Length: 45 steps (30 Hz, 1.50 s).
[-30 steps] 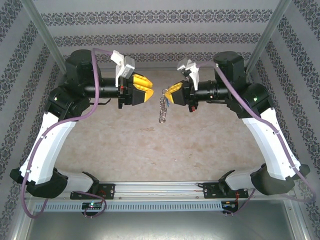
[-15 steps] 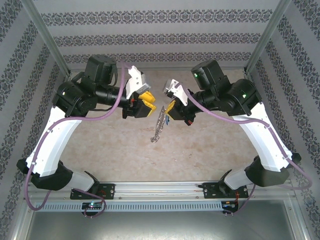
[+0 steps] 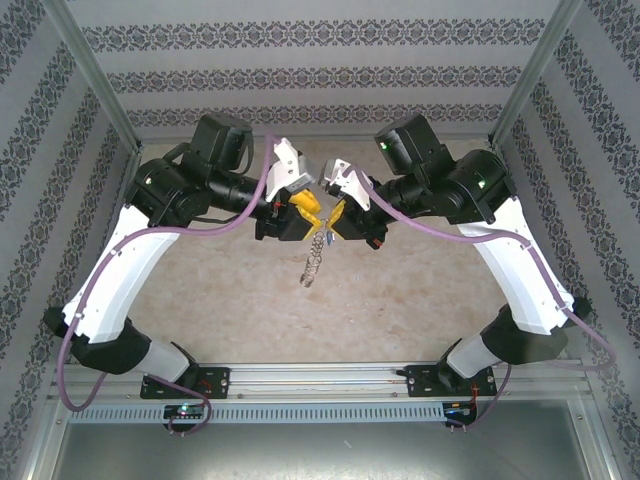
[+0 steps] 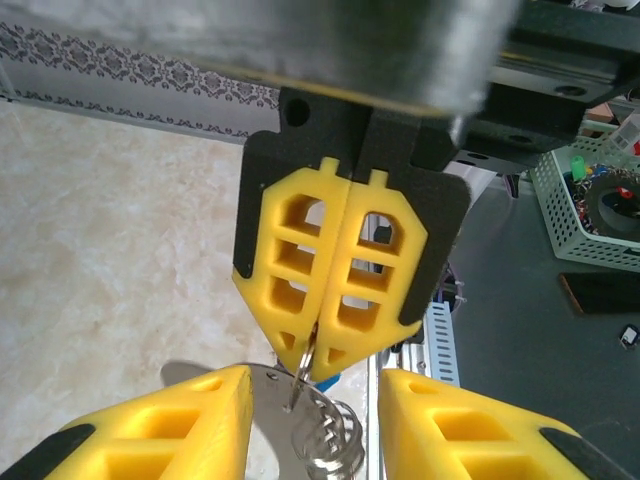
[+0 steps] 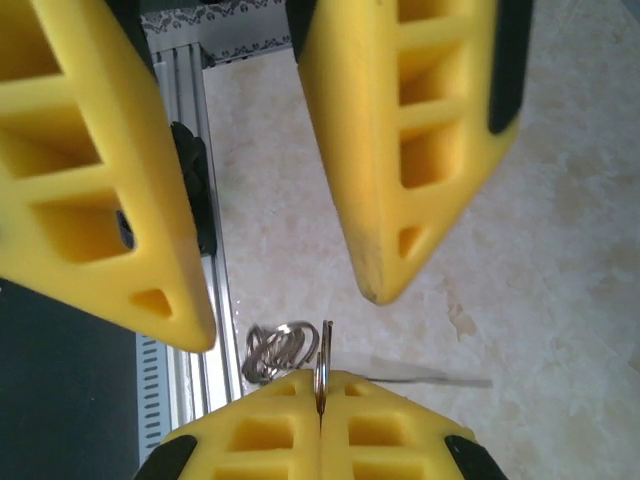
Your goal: Put the keys on the keyring
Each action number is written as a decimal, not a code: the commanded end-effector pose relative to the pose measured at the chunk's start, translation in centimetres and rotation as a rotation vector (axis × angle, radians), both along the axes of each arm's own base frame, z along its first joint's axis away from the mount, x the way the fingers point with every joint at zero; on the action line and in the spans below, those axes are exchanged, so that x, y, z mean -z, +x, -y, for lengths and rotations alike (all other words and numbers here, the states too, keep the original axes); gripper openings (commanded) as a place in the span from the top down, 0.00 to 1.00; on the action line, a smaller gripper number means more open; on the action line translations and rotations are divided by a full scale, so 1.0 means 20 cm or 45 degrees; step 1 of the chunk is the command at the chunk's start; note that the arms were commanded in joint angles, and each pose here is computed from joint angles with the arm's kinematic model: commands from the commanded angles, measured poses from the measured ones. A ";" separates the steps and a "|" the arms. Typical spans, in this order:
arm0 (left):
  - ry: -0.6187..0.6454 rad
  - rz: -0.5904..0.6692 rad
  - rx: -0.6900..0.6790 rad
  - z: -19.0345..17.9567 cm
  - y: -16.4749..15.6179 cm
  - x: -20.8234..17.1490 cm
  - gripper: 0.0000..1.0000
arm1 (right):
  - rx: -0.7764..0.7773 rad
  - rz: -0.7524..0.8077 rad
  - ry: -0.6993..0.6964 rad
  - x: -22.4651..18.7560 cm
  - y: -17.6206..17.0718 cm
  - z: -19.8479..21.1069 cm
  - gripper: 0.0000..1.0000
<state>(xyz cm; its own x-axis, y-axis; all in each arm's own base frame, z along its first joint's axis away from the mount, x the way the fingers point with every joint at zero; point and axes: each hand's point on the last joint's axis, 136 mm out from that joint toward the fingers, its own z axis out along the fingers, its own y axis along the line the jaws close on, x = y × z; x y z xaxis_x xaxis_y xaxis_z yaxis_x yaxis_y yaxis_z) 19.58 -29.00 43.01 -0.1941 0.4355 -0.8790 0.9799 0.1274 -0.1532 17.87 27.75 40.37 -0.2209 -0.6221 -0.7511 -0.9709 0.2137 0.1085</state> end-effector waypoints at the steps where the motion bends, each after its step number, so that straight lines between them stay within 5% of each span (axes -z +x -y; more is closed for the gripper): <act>1: -0.013 -0.003 0.053 0.03 -0.03 0.01 0.63 | -0.068 0.016 0.048 -0.06 -0.06 -0.02 1.00; 12: -0.008 -0.021 0.048 0.04 -0.01 0.04 0.68 | -0.122 0.012 0.075 -0.08 -0.10 -0.05 1.00; 23: -0.031 -0.039 0.064 0.05 -0.03 0.02 1.00 | -0.128 0.032 0.094 -0.10 -0.10 -0.05 1.00; 30: -0.092 -0.032 0.067 0.05 -0.04 -0.03 1.00 | -0.091 0.058 0.119 -0.11 -0.10 -0.03 0.98; 33: -0.152 -0.029 0.057 0.04 -0.03 -0.08 1.00 | -0.068 0.050 0.167 -0.12 -0.11 -0.01 0.74; 36: -0.211 -0.033 0.041 0.01 -0.02 -0.13 1.00 | -0.034 0.021 0.235 -0.13 -0.12 0.01 0.67; 45: -0.322 -0.040 0.059 0.00 -0.03 -0.23 1.00 | 0.007 -0.042 0.381 -0.21 -0.11 0.05 0.79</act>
